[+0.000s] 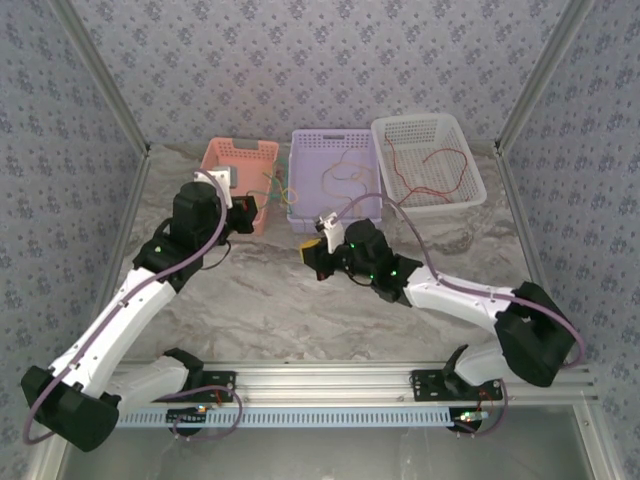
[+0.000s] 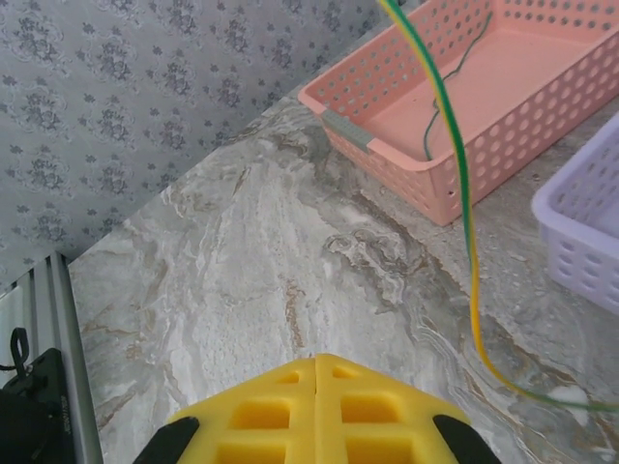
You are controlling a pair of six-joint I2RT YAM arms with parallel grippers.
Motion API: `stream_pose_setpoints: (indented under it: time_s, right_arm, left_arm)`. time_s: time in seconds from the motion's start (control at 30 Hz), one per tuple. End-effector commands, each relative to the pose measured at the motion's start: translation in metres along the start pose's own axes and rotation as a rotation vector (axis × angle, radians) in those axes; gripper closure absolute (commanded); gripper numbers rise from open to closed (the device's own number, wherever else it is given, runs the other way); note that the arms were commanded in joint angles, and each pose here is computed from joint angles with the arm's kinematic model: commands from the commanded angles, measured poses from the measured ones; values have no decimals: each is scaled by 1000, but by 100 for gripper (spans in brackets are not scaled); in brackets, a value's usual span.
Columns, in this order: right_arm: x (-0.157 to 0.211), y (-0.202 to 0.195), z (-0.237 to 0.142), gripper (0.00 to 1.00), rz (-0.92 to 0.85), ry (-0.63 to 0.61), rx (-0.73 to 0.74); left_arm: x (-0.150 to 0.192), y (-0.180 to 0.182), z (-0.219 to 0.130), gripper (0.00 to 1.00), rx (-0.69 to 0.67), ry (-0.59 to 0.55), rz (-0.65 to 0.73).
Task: Untangle the cables
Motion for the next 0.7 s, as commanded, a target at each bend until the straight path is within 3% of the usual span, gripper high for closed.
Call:
stream_pose_setpoints:
  time_s: [0.0, 0.07, 0.1, 0.2, 0.33, 0.43, 0.6, 0.67]
  right_arm:
    - [-7, 3, -20, 65, -70, -91, 53]
    - [-11, -1, -25, 38, -136, -126, 118]
    - [-15, -4, -24, 29, -176, -134, 139]
    - [-21, -11, -17, 24, -300, -172, 138]
    - [-32, -18, -6, 26, -414, -242, 74]
    - [-47, -22, 7, 31, -408, -217, 30]
    - [-60, -15, 23, 47, -383, -176, -33]
    - [-60, -14, 26, 60, -362, -171, -49]
  left_arm:
    - [-10, -3, -5, 100, 19, -18, 26]
    - [-10, -4, -6, 100, 35, -15, 39]
    - [-10, -5, -6, 100, 40, -14, 42]
    - [-11, -5, -8, 100, 53, -12, 47]
    - [-12, -7, -7, 100, 66, -2, 51]
    - [-10, -6, -3, 100, 72, 7, 47]
    - [-8, -6, 2, 100, 67, 19, 45]
    - [-8, -5, 3, 100, 59, 19, 46]
Point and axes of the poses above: each hand's point on the last joint's axis, 136 mm out from that joint toward the fingers, its own z axis out along the fingers, its own y axis along the line the jaws close on, x = y × z, the point moved 9 cm from there along -z, back along the fingers, and after that the axes turned 9 degrees about z, right-handed, at the moved point
